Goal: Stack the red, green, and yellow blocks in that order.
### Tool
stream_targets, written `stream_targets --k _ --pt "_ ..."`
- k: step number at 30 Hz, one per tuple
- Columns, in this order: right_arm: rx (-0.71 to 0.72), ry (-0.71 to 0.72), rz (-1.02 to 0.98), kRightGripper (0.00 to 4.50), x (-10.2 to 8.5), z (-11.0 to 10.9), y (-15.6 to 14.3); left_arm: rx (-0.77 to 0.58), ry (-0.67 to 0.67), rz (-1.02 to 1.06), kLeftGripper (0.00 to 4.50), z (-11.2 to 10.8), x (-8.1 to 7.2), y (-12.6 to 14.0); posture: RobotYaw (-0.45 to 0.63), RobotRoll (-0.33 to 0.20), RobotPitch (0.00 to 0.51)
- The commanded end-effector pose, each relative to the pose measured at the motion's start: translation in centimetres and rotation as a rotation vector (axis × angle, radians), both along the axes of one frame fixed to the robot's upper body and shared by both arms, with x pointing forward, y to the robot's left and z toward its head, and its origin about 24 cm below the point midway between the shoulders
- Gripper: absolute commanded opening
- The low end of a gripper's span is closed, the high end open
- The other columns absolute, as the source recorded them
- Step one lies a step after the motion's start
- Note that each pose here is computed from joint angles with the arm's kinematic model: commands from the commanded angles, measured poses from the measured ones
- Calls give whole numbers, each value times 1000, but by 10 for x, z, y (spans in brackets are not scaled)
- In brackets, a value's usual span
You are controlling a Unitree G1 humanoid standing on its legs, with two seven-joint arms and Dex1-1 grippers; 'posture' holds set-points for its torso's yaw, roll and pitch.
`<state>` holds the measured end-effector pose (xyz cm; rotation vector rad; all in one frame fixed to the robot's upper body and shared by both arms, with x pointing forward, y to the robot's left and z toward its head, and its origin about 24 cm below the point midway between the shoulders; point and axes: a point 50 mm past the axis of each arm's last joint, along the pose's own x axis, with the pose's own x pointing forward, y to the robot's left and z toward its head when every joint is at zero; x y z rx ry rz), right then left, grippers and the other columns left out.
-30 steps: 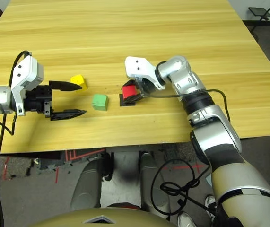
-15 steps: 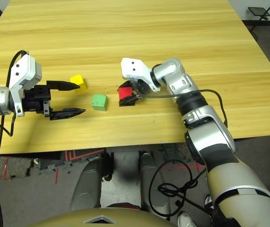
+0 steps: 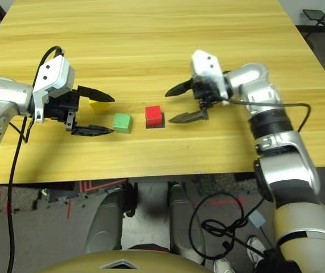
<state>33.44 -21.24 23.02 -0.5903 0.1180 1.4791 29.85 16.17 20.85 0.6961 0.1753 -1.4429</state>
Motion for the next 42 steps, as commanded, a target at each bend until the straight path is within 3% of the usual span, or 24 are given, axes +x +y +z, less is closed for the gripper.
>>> stream_targets --k 1,9,15,18,23,24,32,42 --pt "-24 21 -5 4469 -7 -8 -11 51 -12 6 4500 -9 10 2 113 -48 215" --pt "38 11 -36 4469 -17 -5 -16 90 -20 22 4500 -29 23 4 45 -40 219" --pt "52 0 -59 4469 -23 -3 -18 98 -5 -5 4500 -38 22 0 29 -34 222" --pt "49 1 -48 4500 -25 -5 -19 89 -17 -7 3896 -40 22 -4 29 -32 225" --pt "52 13 -14 4500 -29 -9 -18 54 -9 19 2151 -34 21 -6 35 -20 230" --pt "54 16 -13 4500 -29 -10 -18 47 -17 33 2046 -30 22 -7 37 -18 231" --pt "75 44 -15 4500 -29 -23 -16 -22 -41 111 2054 16 27 -33 52 16 239" --pt "93 41 -29 4500 -29 -27 -13 -70 1 152 2054 28 20 -66 29 32 245"
